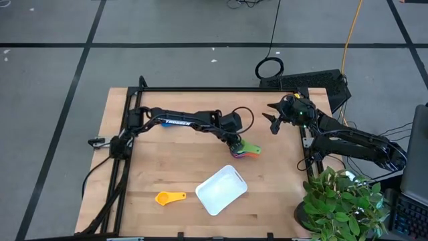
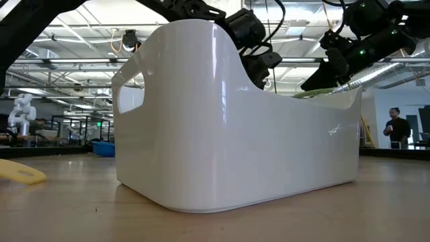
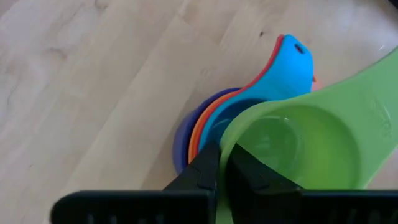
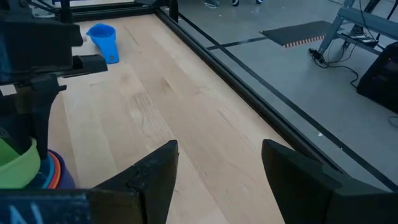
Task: Nest measuring cups in basket
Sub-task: Stack the green measuring cup on top of the light blue measuring cup
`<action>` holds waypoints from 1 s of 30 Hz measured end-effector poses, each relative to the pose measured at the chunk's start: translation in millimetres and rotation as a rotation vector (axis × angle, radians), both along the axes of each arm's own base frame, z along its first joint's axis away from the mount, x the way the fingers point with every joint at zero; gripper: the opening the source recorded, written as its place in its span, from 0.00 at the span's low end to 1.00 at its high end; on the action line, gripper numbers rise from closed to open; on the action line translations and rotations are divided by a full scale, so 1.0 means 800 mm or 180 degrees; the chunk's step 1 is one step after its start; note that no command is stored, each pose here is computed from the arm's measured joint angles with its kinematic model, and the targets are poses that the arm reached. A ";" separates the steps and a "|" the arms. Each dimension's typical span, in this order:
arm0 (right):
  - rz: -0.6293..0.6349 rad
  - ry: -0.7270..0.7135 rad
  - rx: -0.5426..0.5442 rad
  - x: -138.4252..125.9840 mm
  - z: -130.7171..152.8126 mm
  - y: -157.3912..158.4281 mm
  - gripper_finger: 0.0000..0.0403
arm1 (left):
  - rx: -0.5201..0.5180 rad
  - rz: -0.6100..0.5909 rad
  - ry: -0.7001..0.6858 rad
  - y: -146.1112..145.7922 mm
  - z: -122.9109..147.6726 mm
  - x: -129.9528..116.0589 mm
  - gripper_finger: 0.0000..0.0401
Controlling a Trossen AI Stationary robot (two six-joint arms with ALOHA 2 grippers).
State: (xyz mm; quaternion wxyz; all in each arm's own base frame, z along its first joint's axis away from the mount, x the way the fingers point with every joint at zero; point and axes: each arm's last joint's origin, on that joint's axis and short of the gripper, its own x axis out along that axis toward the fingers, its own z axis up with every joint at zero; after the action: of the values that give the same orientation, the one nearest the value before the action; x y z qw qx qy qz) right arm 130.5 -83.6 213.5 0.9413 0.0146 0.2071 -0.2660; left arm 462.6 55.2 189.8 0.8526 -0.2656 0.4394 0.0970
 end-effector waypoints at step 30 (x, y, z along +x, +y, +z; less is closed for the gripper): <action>0.0370 -0.0129 0.0212 0.002 0.000 0.005 0.56 | 0.0267 -0.0136 -0.0177 0.002 0.032 -0.008 0.44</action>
State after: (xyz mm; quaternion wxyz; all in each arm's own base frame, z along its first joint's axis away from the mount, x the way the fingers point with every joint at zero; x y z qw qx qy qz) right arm 132.4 -79.9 213.6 0.9582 0.0393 0.1973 -0.2035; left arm 456.1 57.0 215.6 0.8768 -0.2228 0.4167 0.0896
